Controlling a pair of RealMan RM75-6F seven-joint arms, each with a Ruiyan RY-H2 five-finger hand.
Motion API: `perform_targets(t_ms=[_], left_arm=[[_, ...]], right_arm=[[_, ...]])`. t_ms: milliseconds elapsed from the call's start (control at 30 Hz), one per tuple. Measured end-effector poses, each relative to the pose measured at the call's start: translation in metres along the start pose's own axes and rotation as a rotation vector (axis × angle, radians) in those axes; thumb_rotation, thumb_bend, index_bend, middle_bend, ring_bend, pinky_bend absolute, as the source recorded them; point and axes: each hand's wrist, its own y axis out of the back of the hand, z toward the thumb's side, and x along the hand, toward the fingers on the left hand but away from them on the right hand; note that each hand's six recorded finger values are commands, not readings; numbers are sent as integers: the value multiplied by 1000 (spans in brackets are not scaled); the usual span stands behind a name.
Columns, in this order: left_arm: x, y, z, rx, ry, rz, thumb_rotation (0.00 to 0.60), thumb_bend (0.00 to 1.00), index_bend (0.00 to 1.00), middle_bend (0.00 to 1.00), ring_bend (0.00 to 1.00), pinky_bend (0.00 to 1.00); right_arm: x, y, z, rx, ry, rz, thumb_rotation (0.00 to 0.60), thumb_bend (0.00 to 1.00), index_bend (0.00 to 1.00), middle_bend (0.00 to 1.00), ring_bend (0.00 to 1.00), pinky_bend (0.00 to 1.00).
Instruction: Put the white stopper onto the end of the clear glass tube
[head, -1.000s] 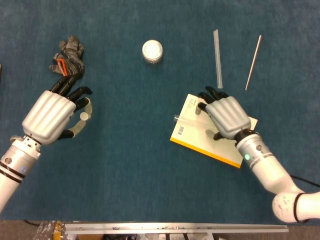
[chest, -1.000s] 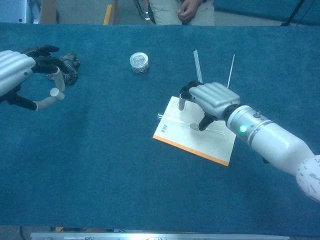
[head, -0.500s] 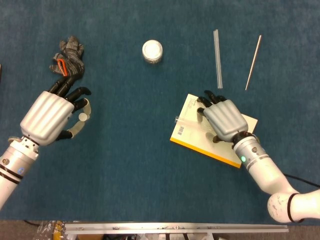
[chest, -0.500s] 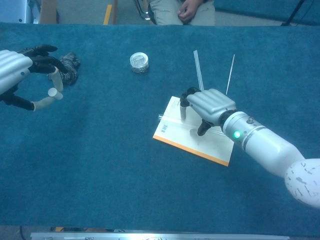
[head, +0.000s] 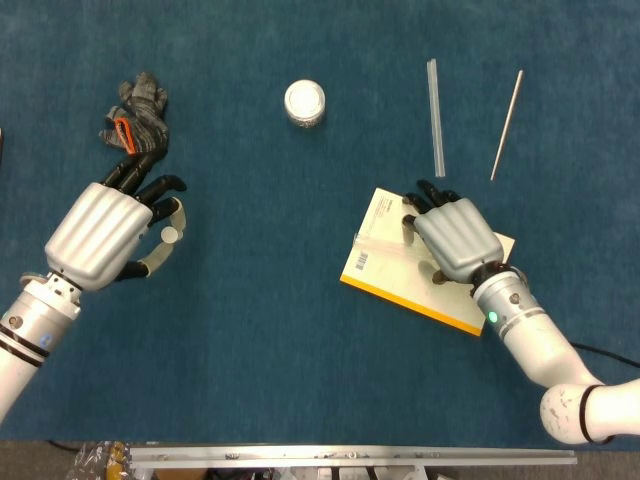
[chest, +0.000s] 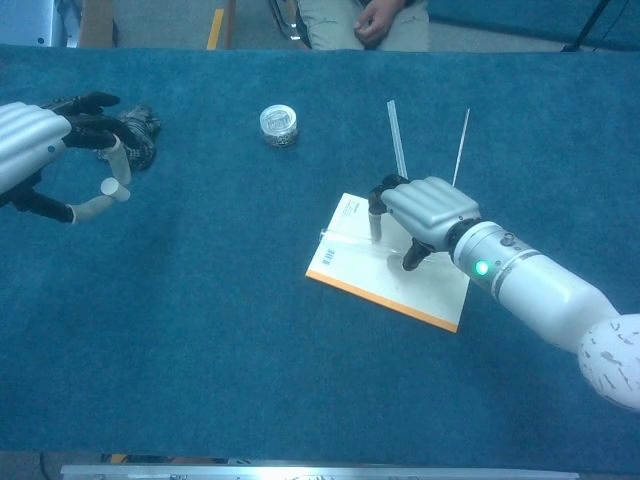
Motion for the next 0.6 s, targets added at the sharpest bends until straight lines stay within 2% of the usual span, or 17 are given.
perform_targets(t_ms=[600], left_arm=[[0, -1, -1, -5, 2, -4, 600, 338, 486, 255, 37, 80]], right_arm=[[-2, -5, -1, 24, -4, 35, 600, 350, 502, 199, 23, 210]])
